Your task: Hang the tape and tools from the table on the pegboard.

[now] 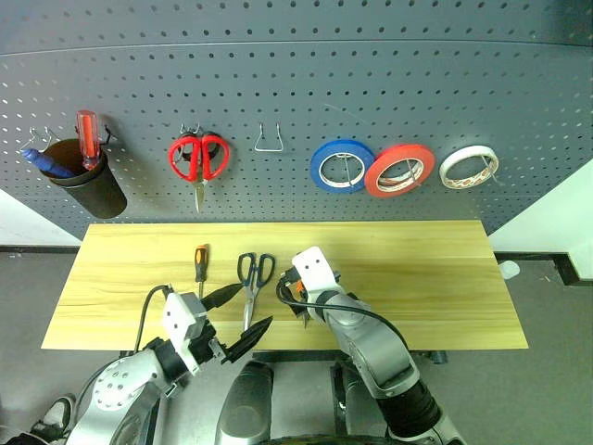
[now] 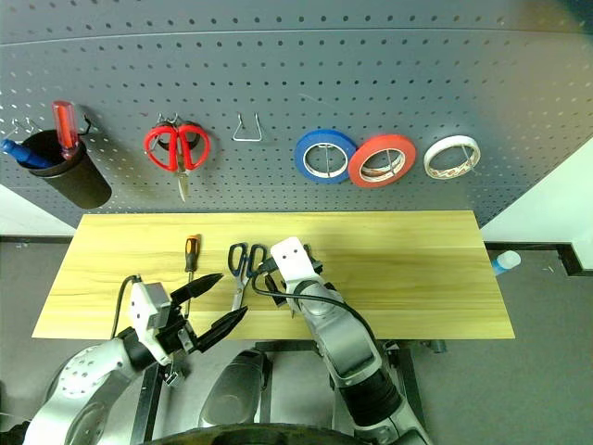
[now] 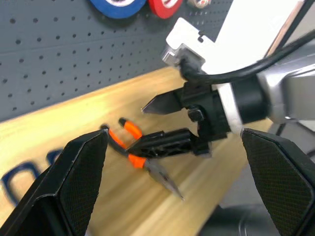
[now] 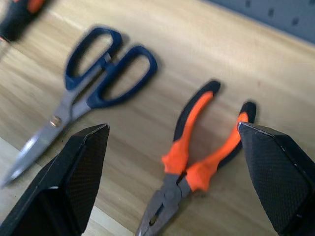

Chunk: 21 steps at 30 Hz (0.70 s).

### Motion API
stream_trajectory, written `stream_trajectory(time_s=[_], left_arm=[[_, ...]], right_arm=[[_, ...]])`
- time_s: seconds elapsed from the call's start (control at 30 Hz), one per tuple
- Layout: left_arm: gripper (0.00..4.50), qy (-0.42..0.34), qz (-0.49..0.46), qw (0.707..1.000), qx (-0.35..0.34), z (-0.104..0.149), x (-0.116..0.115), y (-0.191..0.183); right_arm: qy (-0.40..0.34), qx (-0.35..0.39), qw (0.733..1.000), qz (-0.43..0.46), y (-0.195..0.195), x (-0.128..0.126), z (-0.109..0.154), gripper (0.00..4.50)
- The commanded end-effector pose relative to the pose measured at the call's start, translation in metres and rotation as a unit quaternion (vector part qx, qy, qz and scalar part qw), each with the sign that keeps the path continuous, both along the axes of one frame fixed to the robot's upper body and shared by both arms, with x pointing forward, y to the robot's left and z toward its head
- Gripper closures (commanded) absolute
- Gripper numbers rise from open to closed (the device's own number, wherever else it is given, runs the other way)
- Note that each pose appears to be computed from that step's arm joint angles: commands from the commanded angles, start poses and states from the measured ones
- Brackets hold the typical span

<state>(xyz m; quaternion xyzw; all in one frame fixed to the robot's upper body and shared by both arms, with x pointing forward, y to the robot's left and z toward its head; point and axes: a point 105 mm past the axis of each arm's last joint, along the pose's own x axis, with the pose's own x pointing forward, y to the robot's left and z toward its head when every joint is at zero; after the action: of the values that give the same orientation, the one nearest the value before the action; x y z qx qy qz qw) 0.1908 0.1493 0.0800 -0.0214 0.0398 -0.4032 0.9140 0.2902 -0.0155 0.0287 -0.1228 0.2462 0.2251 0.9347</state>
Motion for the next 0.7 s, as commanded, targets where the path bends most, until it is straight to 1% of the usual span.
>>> stream_trajectory(time_s=[0.03,0.17,0.37,0.53,0.7], left_arm=[[0.00,-0.023,-0.006,1.000,-0.006,0.013,-0.016,0.011],[0.00,-0.017,-0.006,1.000,-0.005,0.011,-0.033,0.019],[0.00,-0.015,-0.007,1.000,-0.005,0.011,-0.046,0.019],[0.00,-0.017,-0.008,1.000,-0.007,0.012,-0.045,0.013],[0.00,-0.016,-0.006,1.000,-0.005,0.012,-0.043,0.009]], right_arm=[[-0.028,0.007,1.000,0.001,0.012,0.008,0.013,0.15],[-0.036,0.001,0.999,-0.008,0.014,0.017,0.015,0.15],[-0.041,0.000,0.999,-0.010,0.019,0.021,0.017,0.15],[-0.043,0.005,0.998,-0.041,0.018,0.026,0.021,0.15],[-0.042,0.018,0.996,-0.079,0.016,0.028,0.034,0.15]])
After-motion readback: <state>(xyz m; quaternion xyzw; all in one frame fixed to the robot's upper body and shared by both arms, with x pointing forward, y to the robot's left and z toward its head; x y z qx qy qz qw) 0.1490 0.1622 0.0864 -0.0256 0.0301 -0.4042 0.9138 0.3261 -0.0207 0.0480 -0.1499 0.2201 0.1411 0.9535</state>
